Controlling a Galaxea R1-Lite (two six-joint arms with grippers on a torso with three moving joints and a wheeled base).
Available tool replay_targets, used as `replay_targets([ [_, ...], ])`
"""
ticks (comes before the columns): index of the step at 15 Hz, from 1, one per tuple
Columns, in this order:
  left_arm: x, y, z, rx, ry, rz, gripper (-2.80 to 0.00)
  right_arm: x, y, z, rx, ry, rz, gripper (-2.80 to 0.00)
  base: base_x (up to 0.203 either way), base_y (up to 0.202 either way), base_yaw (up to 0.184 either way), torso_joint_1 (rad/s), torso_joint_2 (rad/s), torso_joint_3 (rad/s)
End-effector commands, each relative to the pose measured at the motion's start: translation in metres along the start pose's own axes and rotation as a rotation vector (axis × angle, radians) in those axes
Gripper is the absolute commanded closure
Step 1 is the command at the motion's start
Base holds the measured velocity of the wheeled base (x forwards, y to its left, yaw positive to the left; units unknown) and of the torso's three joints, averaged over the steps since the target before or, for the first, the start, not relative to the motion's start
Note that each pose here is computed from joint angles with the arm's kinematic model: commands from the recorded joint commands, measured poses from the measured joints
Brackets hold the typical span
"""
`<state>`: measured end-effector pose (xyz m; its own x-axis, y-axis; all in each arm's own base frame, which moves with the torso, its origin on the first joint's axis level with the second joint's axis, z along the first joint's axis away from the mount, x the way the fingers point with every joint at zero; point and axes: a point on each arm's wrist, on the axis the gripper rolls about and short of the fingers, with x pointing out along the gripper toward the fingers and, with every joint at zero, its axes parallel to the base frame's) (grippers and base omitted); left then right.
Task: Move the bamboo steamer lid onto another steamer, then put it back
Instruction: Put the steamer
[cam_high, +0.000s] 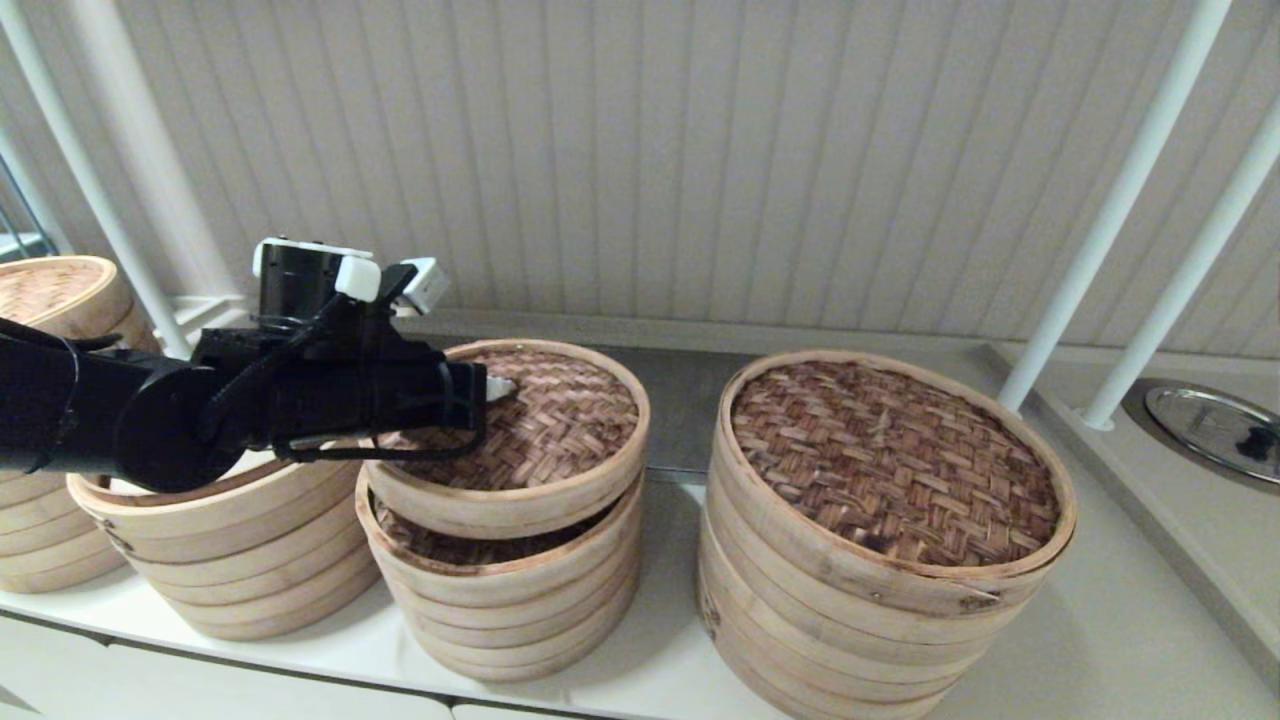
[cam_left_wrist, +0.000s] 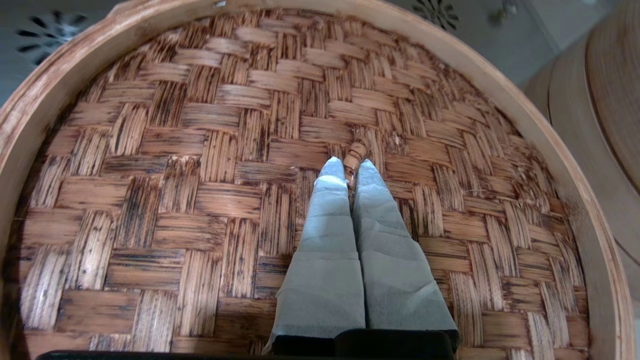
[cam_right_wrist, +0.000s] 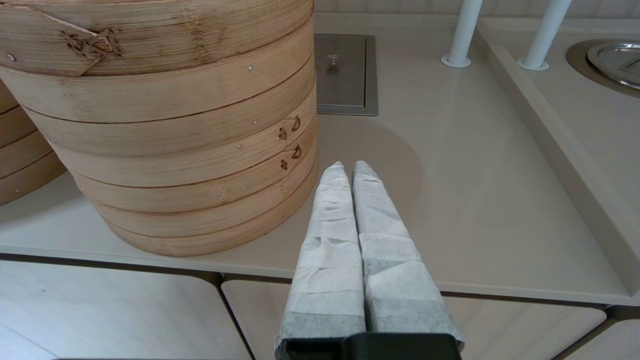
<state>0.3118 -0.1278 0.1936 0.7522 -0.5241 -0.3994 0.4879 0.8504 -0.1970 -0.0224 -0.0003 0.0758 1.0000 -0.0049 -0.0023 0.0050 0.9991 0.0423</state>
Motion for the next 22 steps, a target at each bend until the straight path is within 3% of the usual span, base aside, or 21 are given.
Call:
replay_targets([
  [1,0.004,-0.001,-0.003,-0.001,0.012,-0.005,0.00,0.000,0.000,0.000,0.001,0.002,0.000,0.00,0.000,0.000,0.000,0.000,0.00,0.000],
  [22,0.006,-0.003,-0.017,-0.007,0.032,-0.013,0.00,0.000,0.000,0.000,0.001,0.003,0.000,0.00,0.000,0.000,0.000,0.000,0.00,0.000],
])
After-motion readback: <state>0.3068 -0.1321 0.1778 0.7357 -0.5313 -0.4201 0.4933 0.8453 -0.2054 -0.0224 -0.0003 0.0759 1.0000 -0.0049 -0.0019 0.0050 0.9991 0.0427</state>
